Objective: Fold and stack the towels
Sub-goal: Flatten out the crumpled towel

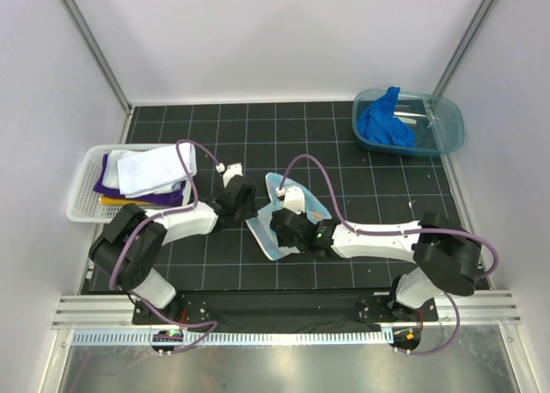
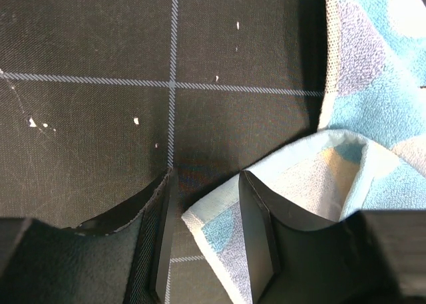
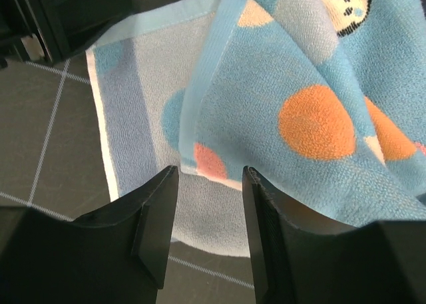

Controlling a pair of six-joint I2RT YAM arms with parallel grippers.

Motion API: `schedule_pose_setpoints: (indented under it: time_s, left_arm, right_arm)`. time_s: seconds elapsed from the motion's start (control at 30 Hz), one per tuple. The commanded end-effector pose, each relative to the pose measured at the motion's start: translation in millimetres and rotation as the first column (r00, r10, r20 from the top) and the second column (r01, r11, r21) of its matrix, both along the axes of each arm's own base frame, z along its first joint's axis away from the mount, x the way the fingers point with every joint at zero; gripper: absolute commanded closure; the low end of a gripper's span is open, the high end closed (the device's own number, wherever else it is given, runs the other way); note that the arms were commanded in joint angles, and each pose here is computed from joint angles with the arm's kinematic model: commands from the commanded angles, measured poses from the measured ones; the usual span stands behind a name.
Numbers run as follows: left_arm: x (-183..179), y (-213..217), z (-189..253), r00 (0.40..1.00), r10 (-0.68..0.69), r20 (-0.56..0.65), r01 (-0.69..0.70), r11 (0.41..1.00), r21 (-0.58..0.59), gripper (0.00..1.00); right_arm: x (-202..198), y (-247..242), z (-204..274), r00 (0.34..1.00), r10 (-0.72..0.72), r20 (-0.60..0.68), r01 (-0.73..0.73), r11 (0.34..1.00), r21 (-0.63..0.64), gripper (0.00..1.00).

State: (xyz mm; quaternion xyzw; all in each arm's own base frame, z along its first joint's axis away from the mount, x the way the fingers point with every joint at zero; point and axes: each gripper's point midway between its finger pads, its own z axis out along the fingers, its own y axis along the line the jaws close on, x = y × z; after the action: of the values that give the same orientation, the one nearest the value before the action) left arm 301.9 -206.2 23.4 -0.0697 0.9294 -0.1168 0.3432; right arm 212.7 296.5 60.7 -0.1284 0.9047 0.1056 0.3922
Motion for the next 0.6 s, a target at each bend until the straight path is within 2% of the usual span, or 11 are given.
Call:
schedule_pose_setpoints:
  time_s: [0.0, 0.33, 0.4, 0.43, 0.47, 0.57]
  left_arm:
    - [-16, 10, -21, 0.998, 0.039, -0.04, -0.037, 0.998, 0.041, 0.55]
    - [-27, 18, -17, 0.999, 0.031, -0.032, -0.03, 0.999, 0.04, 0.51]
    - [-28, 19, -12, 0.999, 0.023, -0.027, -0.022, 0.999, 0.039, 0.5]
    - [-28, 19, -10, 1.0, 0.017, -0.024, -0.016, 0.999, 0.037, 0.51]
    - [-29, 19, -6, 1.0, 0.008, -0.019, -0.008, 0.999, 0.036, 0.5]
    - [-30, 17, 0, 1.0, -0.011, -0.015, 0.011, 1.0, 0.024, 0.5]
  right_arm:
    - [17, 13, 16, 0.996, -0.044, 0.083, 0.038, 0.997, 0.074, 0.49]
    - [15, 27, -35, 0.999, -0.027, 0.02, 0.026, 0.999, 0.042, 0.46]
    - [16, 23, -40, 0.998, -0.059, 0.016, 0.059, 0.998, 0.032, 0.51]
    - [16, 21, -40, 0.998, -0.067, 0.013, 0.067, 0.997, 0.032, 0.55]
    - [15, 20, -39, 0.997, -0.077, 0.013, 0.076, 0.996, 0.041, 0.63]
    - [14, 18, -29, 0.996, -0.086, 0.018, 0.084, 0.994, 0.07, 0.72]
